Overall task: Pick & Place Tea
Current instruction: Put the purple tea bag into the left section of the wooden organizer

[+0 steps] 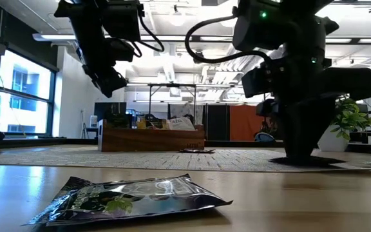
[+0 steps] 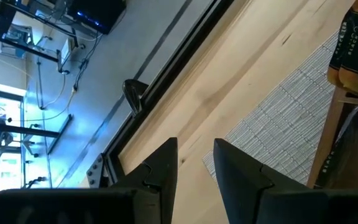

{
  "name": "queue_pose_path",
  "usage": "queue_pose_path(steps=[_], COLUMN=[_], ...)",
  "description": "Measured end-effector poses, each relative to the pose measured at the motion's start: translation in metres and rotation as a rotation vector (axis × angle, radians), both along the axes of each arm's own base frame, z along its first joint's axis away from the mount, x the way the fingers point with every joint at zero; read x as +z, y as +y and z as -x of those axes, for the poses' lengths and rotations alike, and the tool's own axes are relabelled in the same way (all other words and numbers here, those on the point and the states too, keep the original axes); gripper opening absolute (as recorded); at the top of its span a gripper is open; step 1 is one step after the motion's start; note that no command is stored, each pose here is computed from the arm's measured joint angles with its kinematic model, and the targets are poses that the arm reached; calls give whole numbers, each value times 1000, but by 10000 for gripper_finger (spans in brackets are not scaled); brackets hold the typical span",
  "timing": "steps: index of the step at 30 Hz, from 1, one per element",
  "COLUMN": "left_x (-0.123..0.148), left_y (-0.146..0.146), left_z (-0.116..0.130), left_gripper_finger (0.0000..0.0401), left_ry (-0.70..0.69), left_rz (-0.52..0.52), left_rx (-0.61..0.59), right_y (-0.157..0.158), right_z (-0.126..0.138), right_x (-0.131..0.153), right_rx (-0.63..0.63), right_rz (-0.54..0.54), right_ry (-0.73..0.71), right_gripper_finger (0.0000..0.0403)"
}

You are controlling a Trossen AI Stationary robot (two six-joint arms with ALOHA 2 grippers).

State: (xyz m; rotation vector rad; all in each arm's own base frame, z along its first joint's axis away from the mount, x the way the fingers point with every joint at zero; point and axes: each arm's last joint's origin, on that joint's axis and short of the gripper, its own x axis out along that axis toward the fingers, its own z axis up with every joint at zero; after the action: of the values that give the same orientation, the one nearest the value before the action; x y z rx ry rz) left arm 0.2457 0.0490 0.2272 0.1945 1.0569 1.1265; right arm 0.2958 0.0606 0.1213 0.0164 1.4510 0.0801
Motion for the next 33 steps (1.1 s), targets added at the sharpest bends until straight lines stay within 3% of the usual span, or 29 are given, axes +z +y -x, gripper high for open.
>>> queue_pose_path(steps=[5, 9, 11, 14, 20, 22, 24, 27, 30, 33], left_x=[0, 0, 0, 2, 14, 20, 25, 30, 36, 40], left_y=[0, 0, 0, 1, 0, 0, 0, 0, 0, -1], left_z=[0, 0, 0, 1, 8, 9, 13, 16, 21, 25], left_gripper_finger=[101, 101, 101, 101, 101, 101, 101, 101, 101, 101], left_ry=[0, -4, -2, 1, -18, -50, -63, -77, -95, -110], left_rz=[1, -1, -6, -36, -78, -84, -85, -110, -123, -125], left_rx=[0, -1, 0, 5, 14, 15, 15, 17, 22, 26], right_y=[0, 4, 5, 7, 1, -5, -10, -20, -33, -47], right_z=[-2, -11, -21, -40, -84, -98, -113, -135, -158, -179], right_x=[3, 22, 37, 58, 72, 71, 62, 46, 38, 28], right_rx=[4, 23, 54, 103, 96, 111, 206, 343, 307, 351], right_rz=[-22, -51, -9, 161, 727, 840, 874, 1029, 1243, 1310], right_ry=[-1, -52, -143, -351, -807, -913, -977, -871, -677, -594], right_gripper_finger=[11, 20, 21, 7, 6, 3, 2, 1, 1, 1])
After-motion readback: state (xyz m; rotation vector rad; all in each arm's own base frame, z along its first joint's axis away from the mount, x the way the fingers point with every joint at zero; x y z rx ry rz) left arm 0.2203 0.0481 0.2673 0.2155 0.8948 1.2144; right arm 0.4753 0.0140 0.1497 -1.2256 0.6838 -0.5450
